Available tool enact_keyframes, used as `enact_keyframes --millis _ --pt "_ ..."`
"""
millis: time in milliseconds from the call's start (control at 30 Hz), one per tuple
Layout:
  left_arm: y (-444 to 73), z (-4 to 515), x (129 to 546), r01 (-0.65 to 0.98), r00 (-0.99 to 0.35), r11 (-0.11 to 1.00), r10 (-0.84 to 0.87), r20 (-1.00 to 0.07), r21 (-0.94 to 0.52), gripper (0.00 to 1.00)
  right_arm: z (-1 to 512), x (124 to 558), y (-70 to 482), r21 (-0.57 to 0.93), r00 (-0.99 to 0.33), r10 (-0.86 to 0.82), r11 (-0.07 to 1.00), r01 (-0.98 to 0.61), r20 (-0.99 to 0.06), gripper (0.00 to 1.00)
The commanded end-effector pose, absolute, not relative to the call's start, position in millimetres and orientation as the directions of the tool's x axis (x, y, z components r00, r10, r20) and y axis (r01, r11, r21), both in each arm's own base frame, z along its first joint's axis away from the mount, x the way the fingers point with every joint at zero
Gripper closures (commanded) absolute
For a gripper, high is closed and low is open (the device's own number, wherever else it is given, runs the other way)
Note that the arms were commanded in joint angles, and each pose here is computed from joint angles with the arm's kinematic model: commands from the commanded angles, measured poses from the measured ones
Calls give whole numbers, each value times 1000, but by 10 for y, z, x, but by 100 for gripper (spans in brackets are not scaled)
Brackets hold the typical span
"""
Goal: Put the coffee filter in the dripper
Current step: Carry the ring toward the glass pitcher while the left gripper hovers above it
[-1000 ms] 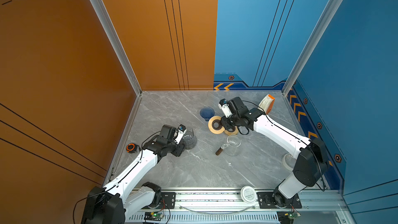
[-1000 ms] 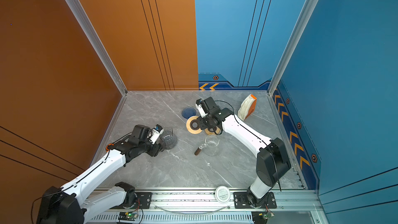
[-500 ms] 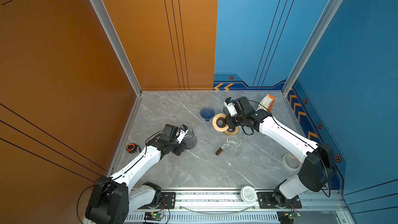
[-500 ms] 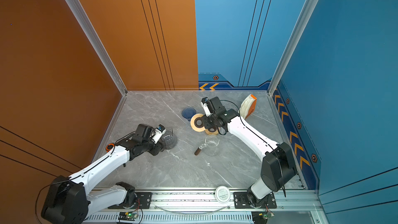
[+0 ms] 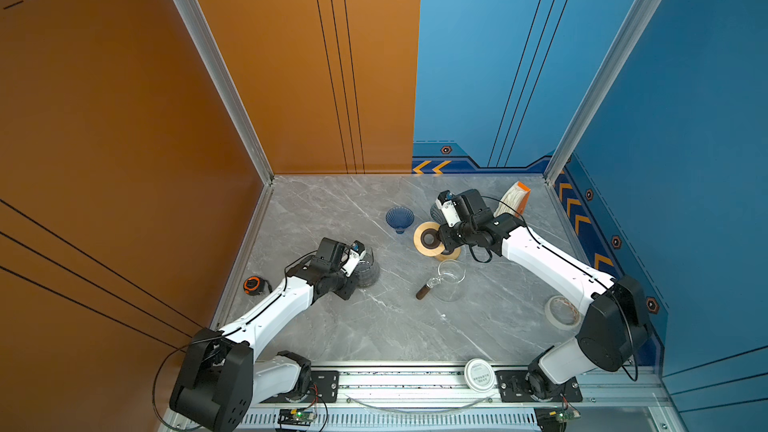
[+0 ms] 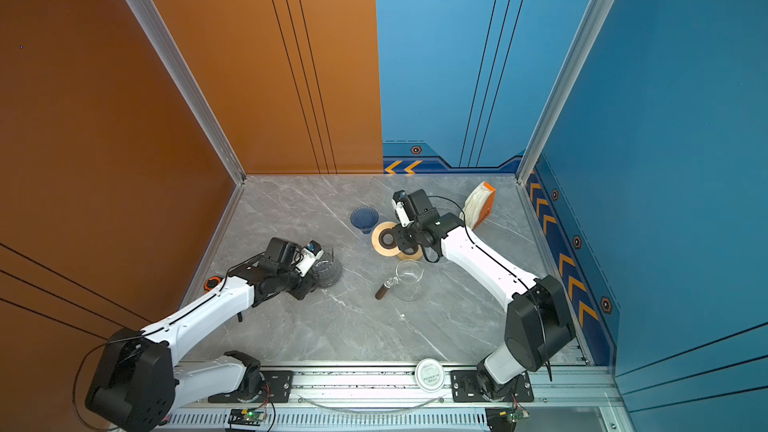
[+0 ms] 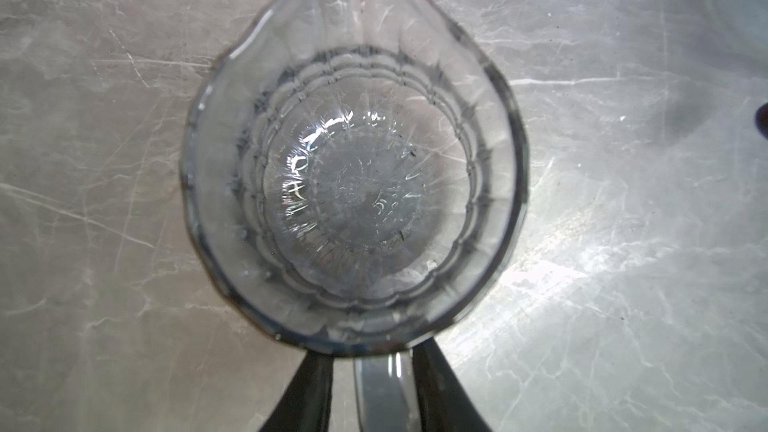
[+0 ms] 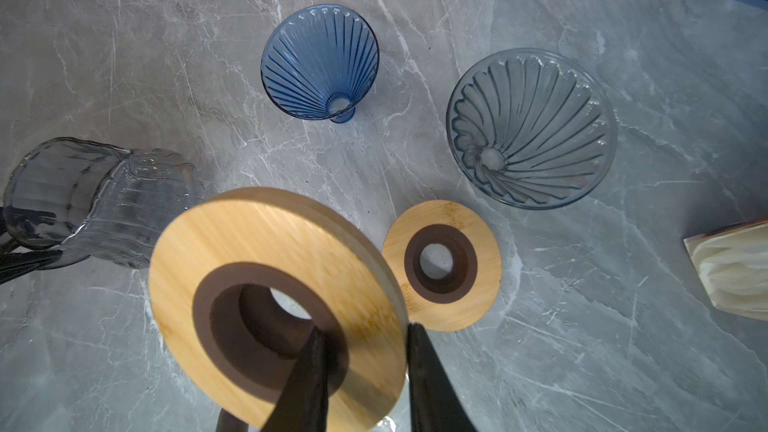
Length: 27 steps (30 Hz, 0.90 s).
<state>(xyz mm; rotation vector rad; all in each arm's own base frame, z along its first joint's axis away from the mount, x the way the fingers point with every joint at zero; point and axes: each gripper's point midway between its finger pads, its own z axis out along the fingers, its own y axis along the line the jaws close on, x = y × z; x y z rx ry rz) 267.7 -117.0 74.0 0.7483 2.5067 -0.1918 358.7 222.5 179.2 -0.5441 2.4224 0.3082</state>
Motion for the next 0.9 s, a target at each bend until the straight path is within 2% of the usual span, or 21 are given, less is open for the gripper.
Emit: enact_keyframes --millis 0,200,300,467,867 --pt "-1236 809 2744 569 -695 822 485 -530 7 74 1948 3624 2169 83 -689 -275 895 -438 -671 100" --pt "-1290 781 2758 591 -690 807 502 -521 -6 79 1937 3617 2119 79 -692 -270 900 -428 -670 100" --pt "-1406 822 2734 650 -646 759 539 -540 -20 82 1938 3611 2097 75 -690 -272 901 -428 -671 100" --pt "-1548 918 2743 732 -559 681 595 -578 -7 82 1937 3613 2068 74 -690 -271 902 -426 -671 100" --pt "-1696 843 3001 771 -524 637 637 -565 3 83 1947 3554 2081 94 -707 -291 887 -451 -644 100"
